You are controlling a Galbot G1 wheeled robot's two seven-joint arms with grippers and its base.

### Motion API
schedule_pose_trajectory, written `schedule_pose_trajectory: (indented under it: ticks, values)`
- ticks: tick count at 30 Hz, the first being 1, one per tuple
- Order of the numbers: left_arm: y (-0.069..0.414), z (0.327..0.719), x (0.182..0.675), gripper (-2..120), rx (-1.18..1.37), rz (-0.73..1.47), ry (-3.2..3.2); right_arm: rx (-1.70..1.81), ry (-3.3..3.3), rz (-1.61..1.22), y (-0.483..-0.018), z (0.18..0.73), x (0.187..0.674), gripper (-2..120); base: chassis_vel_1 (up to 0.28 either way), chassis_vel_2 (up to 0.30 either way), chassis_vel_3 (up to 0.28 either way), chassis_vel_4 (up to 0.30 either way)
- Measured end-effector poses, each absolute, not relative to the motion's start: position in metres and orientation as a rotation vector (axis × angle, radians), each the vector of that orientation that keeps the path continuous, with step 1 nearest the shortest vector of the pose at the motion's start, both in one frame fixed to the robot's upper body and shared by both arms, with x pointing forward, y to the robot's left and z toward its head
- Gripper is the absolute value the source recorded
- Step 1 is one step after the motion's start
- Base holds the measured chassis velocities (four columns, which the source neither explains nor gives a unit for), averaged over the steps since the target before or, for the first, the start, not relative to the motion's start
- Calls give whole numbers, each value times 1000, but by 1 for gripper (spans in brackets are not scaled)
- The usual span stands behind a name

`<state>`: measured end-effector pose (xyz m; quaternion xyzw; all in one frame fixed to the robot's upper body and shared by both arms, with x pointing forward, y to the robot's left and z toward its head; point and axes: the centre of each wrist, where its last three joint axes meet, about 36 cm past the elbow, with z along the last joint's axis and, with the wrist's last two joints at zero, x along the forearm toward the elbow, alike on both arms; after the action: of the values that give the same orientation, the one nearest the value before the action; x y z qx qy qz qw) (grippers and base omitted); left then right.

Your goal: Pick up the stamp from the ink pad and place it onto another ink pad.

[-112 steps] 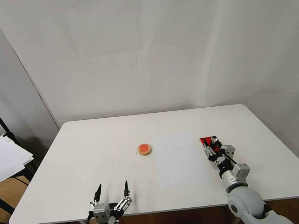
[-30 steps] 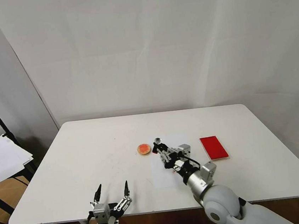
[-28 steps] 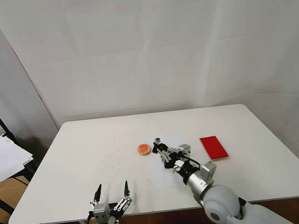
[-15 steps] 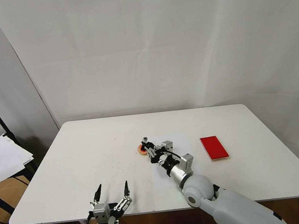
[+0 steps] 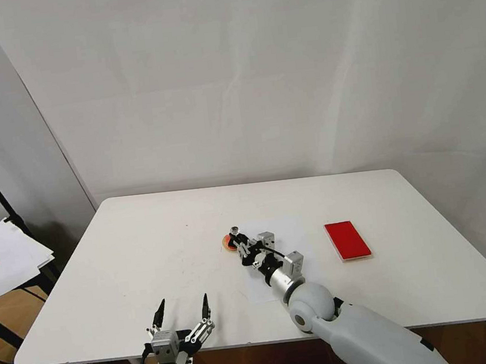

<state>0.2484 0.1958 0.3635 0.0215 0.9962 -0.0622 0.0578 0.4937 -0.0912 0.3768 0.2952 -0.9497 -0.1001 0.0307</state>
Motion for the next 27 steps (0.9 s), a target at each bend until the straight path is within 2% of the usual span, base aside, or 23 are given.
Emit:
schedule_pose_trajectory:
  ticks: [11, 27]
  values:
    - [196, 363, 248, 102, 65, -189, 3019, 912, -2938, -299, -85, 383, 507, 7, 0, 0, 0, 0]
    - [196, 363, 248, 102, 65, -189, 3019, 904, -2919, -309, -92, 380, 496, 7, 0, 0, 0, 0]
